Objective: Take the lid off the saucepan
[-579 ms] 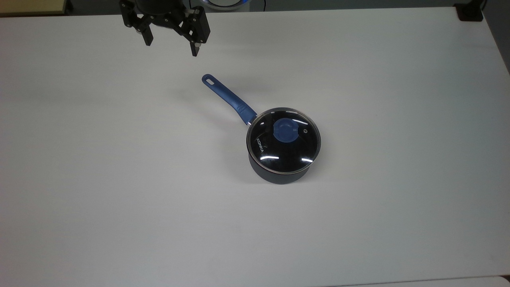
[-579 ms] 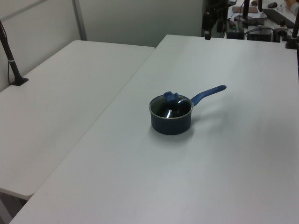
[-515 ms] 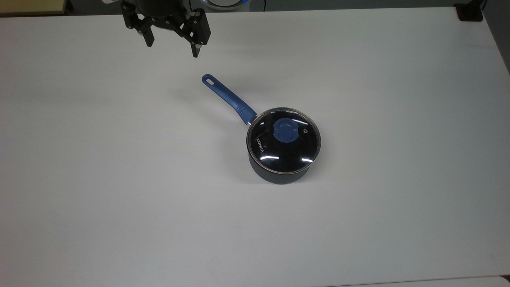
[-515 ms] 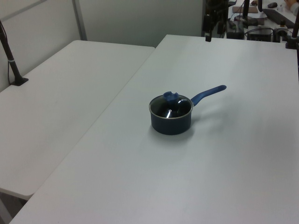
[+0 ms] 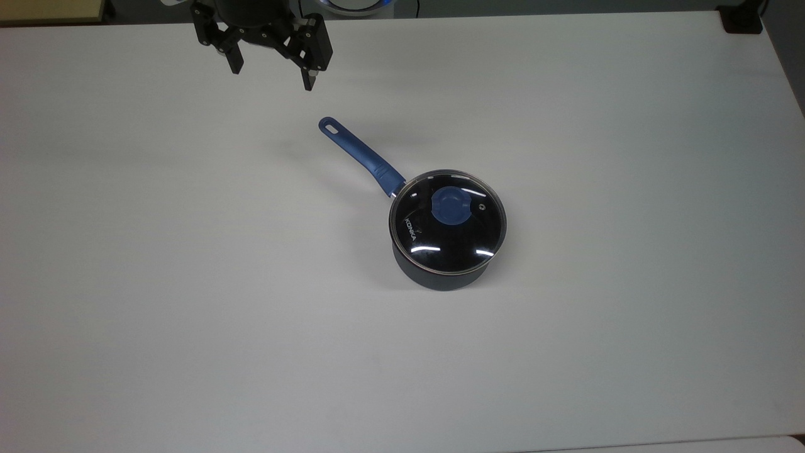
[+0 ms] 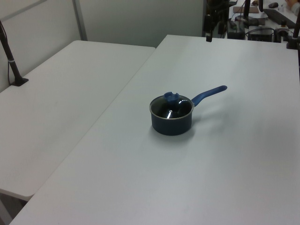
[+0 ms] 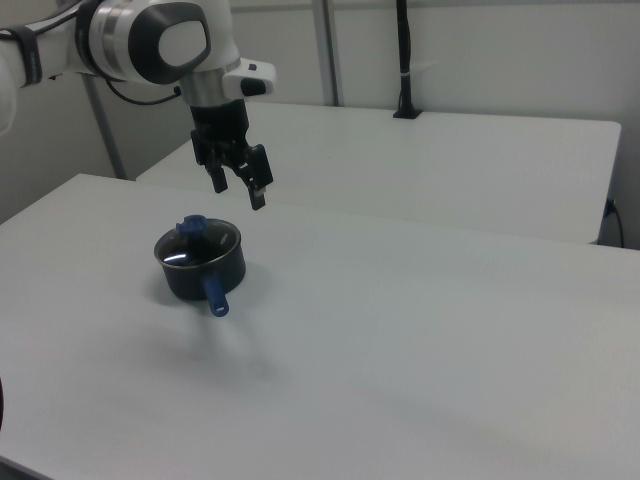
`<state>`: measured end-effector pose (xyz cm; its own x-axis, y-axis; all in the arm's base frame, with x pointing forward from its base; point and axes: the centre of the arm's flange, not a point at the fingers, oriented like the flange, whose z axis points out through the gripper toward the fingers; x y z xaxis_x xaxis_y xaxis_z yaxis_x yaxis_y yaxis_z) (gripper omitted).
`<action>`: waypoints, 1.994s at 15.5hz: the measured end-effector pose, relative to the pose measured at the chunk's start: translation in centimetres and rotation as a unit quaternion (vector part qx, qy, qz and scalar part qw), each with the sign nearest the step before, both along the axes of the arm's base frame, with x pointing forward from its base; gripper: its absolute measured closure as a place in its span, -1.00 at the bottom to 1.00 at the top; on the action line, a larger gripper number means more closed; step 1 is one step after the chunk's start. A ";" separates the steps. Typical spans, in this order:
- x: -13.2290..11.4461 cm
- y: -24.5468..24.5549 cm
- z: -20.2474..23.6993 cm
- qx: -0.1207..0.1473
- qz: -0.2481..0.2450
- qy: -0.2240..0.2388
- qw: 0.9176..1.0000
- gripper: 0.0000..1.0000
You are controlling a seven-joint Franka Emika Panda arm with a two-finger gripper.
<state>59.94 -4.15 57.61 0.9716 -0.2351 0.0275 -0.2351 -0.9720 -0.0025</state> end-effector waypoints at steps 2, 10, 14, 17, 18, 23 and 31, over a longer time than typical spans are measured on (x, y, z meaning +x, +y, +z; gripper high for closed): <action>0.0 0.2 -0.1 0.000 0.001 0.001 1.000 -1.00; 3.1 6.0 -4.4 -0.004 0.046 -0.012 0.999 -1.00; 4.8 11.8 -7.6 -0.005 0.059 -0.018 0.998 -1.00; 6.5 16.4 -11.0 -0.004 0.059 -0.044 0.997 -1.00; 6.9 17.7 -12.2 -0.004 0.058 -0.049 0.997 -1.00; 7.9 21.1 -14.5 -0.005 0.066 -0.053 0.996 -1.00; 7.8 22.7 -15.4 -0.006 0.078 -0.048 0.996 -0.92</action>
